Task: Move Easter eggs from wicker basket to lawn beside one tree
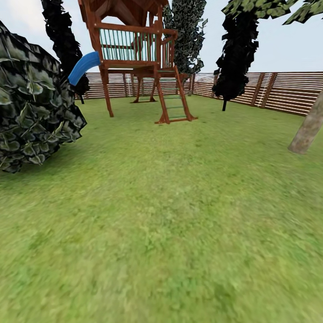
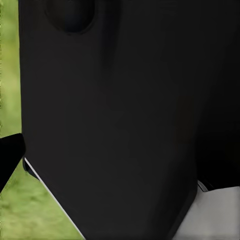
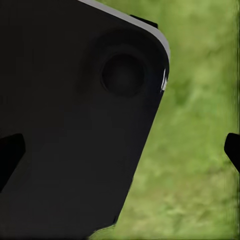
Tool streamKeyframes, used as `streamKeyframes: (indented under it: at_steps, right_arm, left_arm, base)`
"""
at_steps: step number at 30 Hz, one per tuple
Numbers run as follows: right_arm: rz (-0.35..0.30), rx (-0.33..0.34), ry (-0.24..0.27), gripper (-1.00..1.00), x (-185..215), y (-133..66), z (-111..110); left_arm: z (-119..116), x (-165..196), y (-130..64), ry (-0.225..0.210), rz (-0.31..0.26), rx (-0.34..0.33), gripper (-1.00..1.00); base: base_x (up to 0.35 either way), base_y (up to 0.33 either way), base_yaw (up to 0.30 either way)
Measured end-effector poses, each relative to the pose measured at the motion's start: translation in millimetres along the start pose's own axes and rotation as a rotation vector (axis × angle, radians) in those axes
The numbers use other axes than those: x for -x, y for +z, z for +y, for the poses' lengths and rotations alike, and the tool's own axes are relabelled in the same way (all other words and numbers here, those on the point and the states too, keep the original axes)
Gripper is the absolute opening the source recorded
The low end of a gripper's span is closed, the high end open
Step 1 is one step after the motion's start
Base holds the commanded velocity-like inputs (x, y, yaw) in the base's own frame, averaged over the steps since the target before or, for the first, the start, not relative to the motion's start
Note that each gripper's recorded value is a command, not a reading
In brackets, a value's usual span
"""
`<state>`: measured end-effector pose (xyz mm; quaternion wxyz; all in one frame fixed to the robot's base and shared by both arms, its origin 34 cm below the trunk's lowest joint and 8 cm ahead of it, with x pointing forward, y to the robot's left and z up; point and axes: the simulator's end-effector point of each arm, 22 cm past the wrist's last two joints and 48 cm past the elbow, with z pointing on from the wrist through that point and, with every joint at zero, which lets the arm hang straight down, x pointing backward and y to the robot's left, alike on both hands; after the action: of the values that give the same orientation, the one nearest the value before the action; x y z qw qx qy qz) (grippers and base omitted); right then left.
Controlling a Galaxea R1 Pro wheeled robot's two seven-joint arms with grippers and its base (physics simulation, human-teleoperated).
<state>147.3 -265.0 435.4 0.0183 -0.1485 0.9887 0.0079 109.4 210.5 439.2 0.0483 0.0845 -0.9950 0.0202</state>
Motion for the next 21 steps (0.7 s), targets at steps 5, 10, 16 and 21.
streamKeyframes:
  at_steps: [5, 10, 16, 21]
  right_arm:
    - [0.002, -0.007, -0.002, 1.00, -1.7, -0.2, -4.1]
    - [-0.004, -0.001, -0.004, 1.00, 1.8, 0.1, 0.8]
    - [-0.002, -0.003, 0.005, 1.00, 0.4, 0.0, -0.1]
    - [-0.001, -0.005, -0.001, 1.00, 0.0, -0.1, -2.3]
  left_arm:
    - [0.0, -0.1, 0.0, 0.001, 0.000, -0.001, 1.00]
    - [-0.6, -0.1, 0.0, 0.001, 0.000, -0.001, 1.00]
    - [-0.3, -1.0, 0.0, 0.001, 0.002, 0.000, 1.00]
    - [-0.4, -1.1, 0.0, 0.000, 0.002, -0.001, 1.00]
  base:
    - [0.339, 0.000, 0.000]
    - [0.339, 0.000, 0.000]
    - [0.339, 0.000, 0.000]
    - [0.339, 0.000, 0.000]
